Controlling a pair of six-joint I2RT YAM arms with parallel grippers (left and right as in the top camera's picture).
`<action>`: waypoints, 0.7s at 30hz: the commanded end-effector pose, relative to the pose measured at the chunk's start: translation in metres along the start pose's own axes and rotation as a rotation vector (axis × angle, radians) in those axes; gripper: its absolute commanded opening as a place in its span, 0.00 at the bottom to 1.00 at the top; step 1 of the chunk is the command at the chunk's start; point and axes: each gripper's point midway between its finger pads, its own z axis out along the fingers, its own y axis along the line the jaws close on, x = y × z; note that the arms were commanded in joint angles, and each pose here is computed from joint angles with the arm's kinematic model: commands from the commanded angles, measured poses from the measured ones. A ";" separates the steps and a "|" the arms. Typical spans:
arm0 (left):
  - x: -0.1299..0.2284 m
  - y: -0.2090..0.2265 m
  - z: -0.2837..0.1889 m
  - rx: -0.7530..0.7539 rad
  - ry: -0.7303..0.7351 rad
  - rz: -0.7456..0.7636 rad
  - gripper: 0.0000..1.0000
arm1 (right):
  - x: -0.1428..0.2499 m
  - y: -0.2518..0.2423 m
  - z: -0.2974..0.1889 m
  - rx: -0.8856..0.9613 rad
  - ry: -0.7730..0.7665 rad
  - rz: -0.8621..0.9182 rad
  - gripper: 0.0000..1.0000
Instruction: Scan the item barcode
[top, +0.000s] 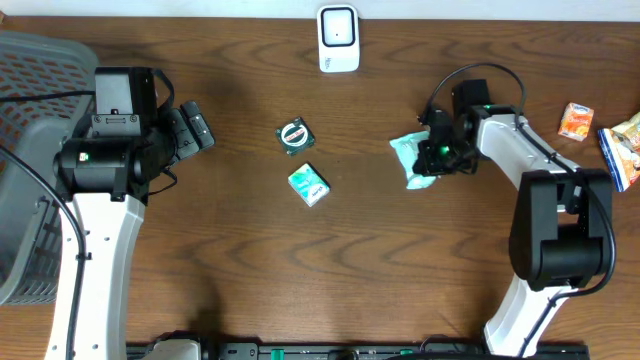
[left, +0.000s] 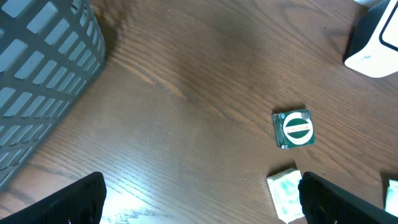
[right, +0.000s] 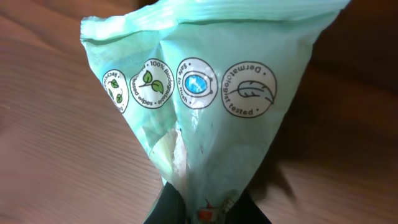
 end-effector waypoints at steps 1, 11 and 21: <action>-0.002 0.004 0.001 -0.018 -0.007 0.002 0.98 | -0.046 0.030 -0.018 -0.089 -0.116 0.045 0.01; -0.002 0.004 0.001 -0.018 -0.007 0.002 0.98 | -0.196 0.109 -0.106 -0.164 -0.659 0.041 0.01; -0.002 0.004 0.001 -0.018 -0.007 0.002 0.98 | -0.266 0.160 -0.138 -0.377 -0.938 0.084 0.01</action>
